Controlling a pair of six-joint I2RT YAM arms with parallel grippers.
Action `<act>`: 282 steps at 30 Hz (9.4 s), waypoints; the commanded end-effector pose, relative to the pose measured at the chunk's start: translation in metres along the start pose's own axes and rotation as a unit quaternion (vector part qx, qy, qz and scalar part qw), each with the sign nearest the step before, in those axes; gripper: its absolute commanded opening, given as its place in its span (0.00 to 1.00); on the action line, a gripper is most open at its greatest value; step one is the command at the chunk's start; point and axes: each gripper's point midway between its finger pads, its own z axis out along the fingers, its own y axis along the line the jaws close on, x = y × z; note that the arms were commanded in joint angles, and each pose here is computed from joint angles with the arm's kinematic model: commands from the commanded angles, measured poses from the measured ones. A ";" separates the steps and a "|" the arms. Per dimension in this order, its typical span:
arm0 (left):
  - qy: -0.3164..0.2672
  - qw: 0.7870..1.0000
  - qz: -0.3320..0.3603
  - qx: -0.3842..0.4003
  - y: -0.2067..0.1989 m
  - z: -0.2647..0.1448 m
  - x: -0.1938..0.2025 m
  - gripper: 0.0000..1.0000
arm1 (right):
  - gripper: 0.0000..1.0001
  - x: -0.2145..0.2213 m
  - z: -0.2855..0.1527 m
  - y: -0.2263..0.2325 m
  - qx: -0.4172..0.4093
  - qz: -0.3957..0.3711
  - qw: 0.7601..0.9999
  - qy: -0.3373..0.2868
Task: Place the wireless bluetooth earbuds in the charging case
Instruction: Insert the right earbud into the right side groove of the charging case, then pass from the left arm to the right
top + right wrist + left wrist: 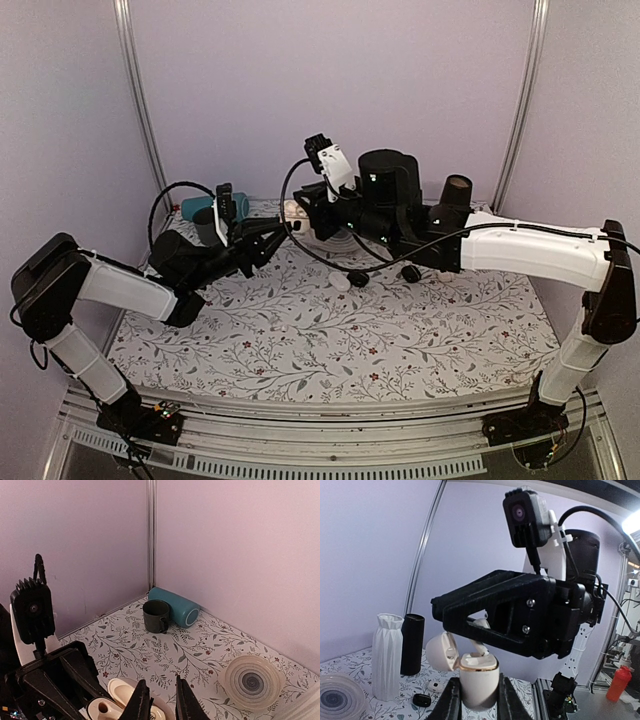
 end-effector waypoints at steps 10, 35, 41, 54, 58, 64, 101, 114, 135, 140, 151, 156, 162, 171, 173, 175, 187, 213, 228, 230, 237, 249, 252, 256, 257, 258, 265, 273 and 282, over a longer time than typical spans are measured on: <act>-0.053 0.998 0.030 0.021 -0.017 -0.002 -0.027 0.00 | 0.06 0.016 0.004 0.004 0.022 -0.077 0.996 0.041; -0.094 0.986 0.119 0.076 -0.037 -0.001 -0.017 0.00 | 0.07 0.006 -0.009 0.000 0.055 -0.181 0.980 0.062; -0.095 0.985 0.121 0.083 -0.041 0.000 -0.019 0.00 | 0.06 0.001 -0.012 -0.006 0.068 -0.184 0.979 0.054; -0.118 0.986 0.095 0.070 -0.038 0.002 -0.035 0.00 | 0.07 -0.005 -0.024 -0.017 0.093 -0.214 0.972 0.042; -0.121 0.986 0.088 0.073 -0.038 0.004 -0.037 0.00 | 0.07 -0.003 -0.024 -0.014 0.084 -0.213 0.973 0.042; -0.129 0.985 0.082 0.076 -0.040 0.008 -0.043 0.00 | 0.07 -0.002 -0.024 -0.014 0.082 -0.205 0.975 0.039; -0.159 0.980 0.071 0.098 -0.059 0.012 -0.066 0.00 | 0.09 0.008 -0.031 -0.012 0.077 -0.222 0.971 0.049; -0.167 0.979 0.044 0.106 -0.061 0.014 -0.075 0.00 | 0.11 0.016 -0.027 -0.002 0.072 -0.246 0.965 0.051; -0.178 0.978 0.026 0.101 -0.057 0.018 -0.080 0.00 | 0.17 0.021 -0.025 0.007 0.065 -0.257 0.963 0.055; -0.172 0.981 0.015 0.087 -0.047 0.021 -0.070 0.00 | 0.18 0.030 -0.016 0.010 0.062 -0.242 0.966 0.071; -0.170 0.983 0.002 0.068 -0.035 0.024 -0.061 0.00 | 0.28 0.028 -0.003 0.007 0.062 -0.201 0.975 0.077; -0.172 0.983 0.003 0.068 -0.036 0.024 -0.063 0.00 | 0.31 0.027 0.000 0.001 0.065 -0.183 0.978 0.082; -0.170 0.983 0.001 0.072 -0.038 0.024 -0.062 0.00 | 0.34 0.025 0.004 -0.008 0.073 -0.159 0.981 0.087; -0.166 0.983 -0.011 0.076 -0.038 0.025 -0.059 0.00 | 0.40 0.015 0.011 -0.013 0.066 -0.112 0.988 0.086; -0.165 0.983 -0.015 0.075 -0.036 0.026 -0.058 0.00 | 0.41 0.015 0.014 -0.014 0.063 -0.100 0.989 0.087; -0.167 0.983 -0.020 0.069 -0.033 0.026 -0.057 0.00 | 0.42 0.014 0.016 -0.015 0.059 -0.091 0.990 0.088; -0.174 0.983 -0.041 0.038 -0.014 0.028 -0.051 0.00 | 0.45 0.017 0.027 -0.026 0.052 -0.051 0.993 0.095; -0.172 0.983 -0.065 0.013 0.002 0.027 -0.041 0.00 | 0.73 -0.011 0.035 -0.029 0.029 -0.020 0.997 0.065; -0.167 0.984 -0.068 0.012 0.003 0.027 -0.037 0.00 | 0.99 -0.032 0.030 -0.032 0.020 -0.014 0.999 0.046; -0.166 0.984 -0.067 0.013 0.003 0.027 -0.036 0.00 | 0.99 -0.037 0.027 -0.035 0.016 -0.007 0.999 0.042; -0.153 0.986 -0.056 0.023 -0.001 0.023 -0.034 0.00 | 0.95 -0.053 0.007 -0.054 0.002 0.039 0.999 0.031; -0.147 0.987 -0.043 0.050 -0.012 0.017 -0.047 0.00 | 0.85 -0.042 -0.054 -0.068 -0.150 0.134 0.979 -0.013; -0.154 0.985 -0.042 0.062 -0.018 0.018 -0.056 0.00 | 0.82 -0.034 -0.068 -0.056 -0.203 0.140 0.969 -0.031; -0.163 0.982 -0.039 0.081 -0.027 0.020 -0.069 0.00 | 0.77 -0.025 -0.073 -0.039 -0.264 0.140 0.953 -0.042; -0.167 0.982 -0.037 0.085 -0.029 0.021 -0.072 0.00 | 0.75 -0.025 -0.073 -0.036 -0.274 0.142 0.950 -0.045; -0.169 0.981 -0.036 0.088 -0.031 0.021 -0.076 0.00 | 0.74 -0.021 -0.072 -0.034 -0.281 0.144 0.948 -0.045; -0.181 0.978 -0.035 0.098 -0.036 0.023 -0.087 0.00 | 0.68 -0.012 -0.066 -0.029 -0.304 0.167 0.937 -0.047; -0.185 0.977 -0.034 0.103 -0.038 0.026 -0.090 0.00 | 0.58 -0.008 -0.054 -0.026 -0.321 0.191 0.927 -0.037; -0.184 0.976 -0.037 0.107 -0.038 0.030 -0.089 0.00 | 0.48 -0.006 -0.051 -0.020 -0.347 0.207 0.914 -0.037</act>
